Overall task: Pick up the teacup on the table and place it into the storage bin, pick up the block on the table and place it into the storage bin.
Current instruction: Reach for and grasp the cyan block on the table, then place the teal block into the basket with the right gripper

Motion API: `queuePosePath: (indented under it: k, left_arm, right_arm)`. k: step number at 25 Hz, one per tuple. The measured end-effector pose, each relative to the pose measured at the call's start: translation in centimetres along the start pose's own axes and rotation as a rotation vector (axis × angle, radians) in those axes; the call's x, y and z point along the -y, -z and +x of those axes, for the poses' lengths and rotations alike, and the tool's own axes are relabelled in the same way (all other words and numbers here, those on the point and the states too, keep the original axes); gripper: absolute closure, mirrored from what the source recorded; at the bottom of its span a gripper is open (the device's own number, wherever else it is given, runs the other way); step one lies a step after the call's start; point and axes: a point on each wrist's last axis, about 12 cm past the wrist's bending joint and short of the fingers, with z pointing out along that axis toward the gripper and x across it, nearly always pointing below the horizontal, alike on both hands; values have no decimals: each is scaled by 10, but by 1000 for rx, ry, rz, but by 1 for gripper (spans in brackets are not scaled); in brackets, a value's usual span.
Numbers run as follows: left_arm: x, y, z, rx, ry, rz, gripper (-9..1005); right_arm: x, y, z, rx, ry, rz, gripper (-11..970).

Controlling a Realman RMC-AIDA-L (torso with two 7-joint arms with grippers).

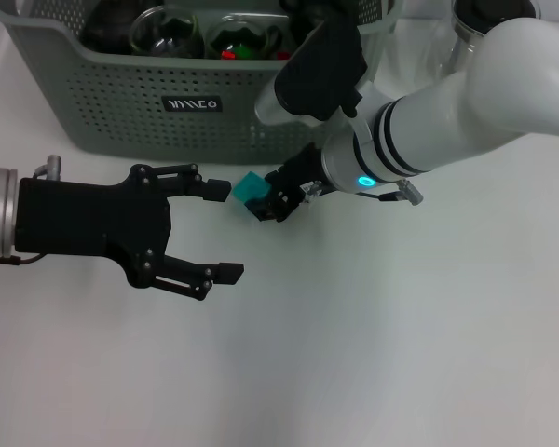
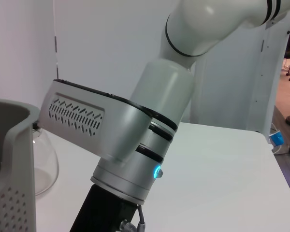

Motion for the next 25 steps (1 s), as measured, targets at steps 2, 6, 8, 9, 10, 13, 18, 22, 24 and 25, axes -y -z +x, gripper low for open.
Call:
queuePosePath:
  k: [2, 6, 8, 9, 10, 13, 18, 22, 24, 25]
  left_arm:
    - [0, 0, 0, 0, 1, -1, 44]
    - [0, 0, 1, 0, 2, -1, 44]
    - [1, 0, 1, 0, 2, 0, 44]
    - [1, 0, 1, 0, 2, 0, 44]
    - [1, 0, 1, 0, 2, 0, 44]
    - [1, 0, 1, 0, 2, 0, 44]
    - [1, 1, 0, 7, 1, -2, 44]
    - [1, 1, 0, 7, 0, 0, 44]
    - [1, 1, 0, 7, 0, 0, 44]
    - [1, 1, 0, 8, 1, 0, 44]
  right_arm:
    - [0, 0, -1, 2, 1, 0, 476]
    - [0, 1, -1, 4, 1, 0, 476]
    - [0, 1, -1, 3, 0, 0, 489]
    - [0, 1, -1, 3, -1, 0, 495]
    - [0, 1, -1, 2, -1, 1, 502]
    - [1, 0, -2, 1, 0, 2, 521]
    - [0, 0, -2, 7, 1, 1, 534]
    - [-1, 1, -2, 7, 14, -3, 534]
    - [-1, 1, -2, 7, 25, -9, 534]
    - [-1, 2, -1, 7, 28, -14, 534]
